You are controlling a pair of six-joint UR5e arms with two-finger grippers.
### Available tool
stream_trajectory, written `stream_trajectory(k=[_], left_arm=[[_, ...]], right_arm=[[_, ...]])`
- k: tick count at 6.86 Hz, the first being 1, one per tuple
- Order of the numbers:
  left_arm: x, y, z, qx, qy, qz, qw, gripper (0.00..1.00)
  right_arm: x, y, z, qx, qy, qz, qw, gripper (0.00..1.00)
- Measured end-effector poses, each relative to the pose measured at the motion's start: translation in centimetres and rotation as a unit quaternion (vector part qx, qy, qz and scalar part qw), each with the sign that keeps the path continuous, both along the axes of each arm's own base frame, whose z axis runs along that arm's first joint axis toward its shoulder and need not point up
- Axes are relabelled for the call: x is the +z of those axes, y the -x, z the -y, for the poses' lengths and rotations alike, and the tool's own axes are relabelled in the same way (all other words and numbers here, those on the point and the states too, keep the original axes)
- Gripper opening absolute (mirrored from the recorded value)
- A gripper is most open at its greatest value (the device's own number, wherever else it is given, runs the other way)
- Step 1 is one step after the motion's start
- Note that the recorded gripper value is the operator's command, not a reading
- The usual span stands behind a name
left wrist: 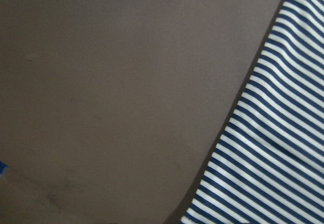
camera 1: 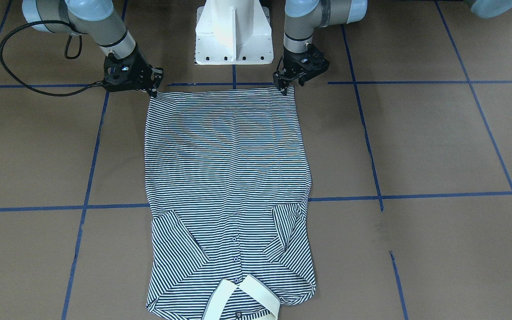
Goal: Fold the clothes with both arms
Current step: 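Grasp the hem corners nearest the robot with both grippers, then lift the hem with both grippers and fold it toward the collar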
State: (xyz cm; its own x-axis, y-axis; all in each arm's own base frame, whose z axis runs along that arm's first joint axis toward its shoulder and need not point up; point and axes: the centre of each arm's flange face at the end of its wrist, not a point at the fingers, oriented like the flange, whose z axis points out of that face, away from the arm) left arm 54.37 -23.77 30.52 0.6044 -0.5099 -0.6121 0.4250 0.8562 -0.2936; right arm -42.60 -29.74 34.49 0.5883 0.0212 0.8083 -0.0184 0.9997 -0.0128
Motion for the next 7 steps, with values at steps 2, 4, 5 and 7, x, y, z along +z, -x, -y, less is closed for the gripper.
stream_trajectory(k=[2,4,5,7], left_arm=[[-0.4,0.1,0.4,-0.009,-0.003,-0.003,1.0,0.0],[-0.7,0.1,0.5,-0.008,-0.007,-0.005,0.9999,0.0],[-1.0,0.2,0.6,-0.006,-0.008,-0.007,0.9999,0.0],[-1.6,0.7,0.5,-0.002,-0.014,-0.015,0.9998,0.0]], right_arm=[[-0.4,-0.6,0.3,0.0,0.003,0.006,1.0,0.0],[-0.6,-0.8,0.5,0.0,0.004,0.009,1.0,0.0],[-0.6,-0.9,0.5,0.0,0.005,0.009,0.9999,0.0],[-0.9,-1.3,0.4,0.0,0.005,0.012,0.9999,0.0]])
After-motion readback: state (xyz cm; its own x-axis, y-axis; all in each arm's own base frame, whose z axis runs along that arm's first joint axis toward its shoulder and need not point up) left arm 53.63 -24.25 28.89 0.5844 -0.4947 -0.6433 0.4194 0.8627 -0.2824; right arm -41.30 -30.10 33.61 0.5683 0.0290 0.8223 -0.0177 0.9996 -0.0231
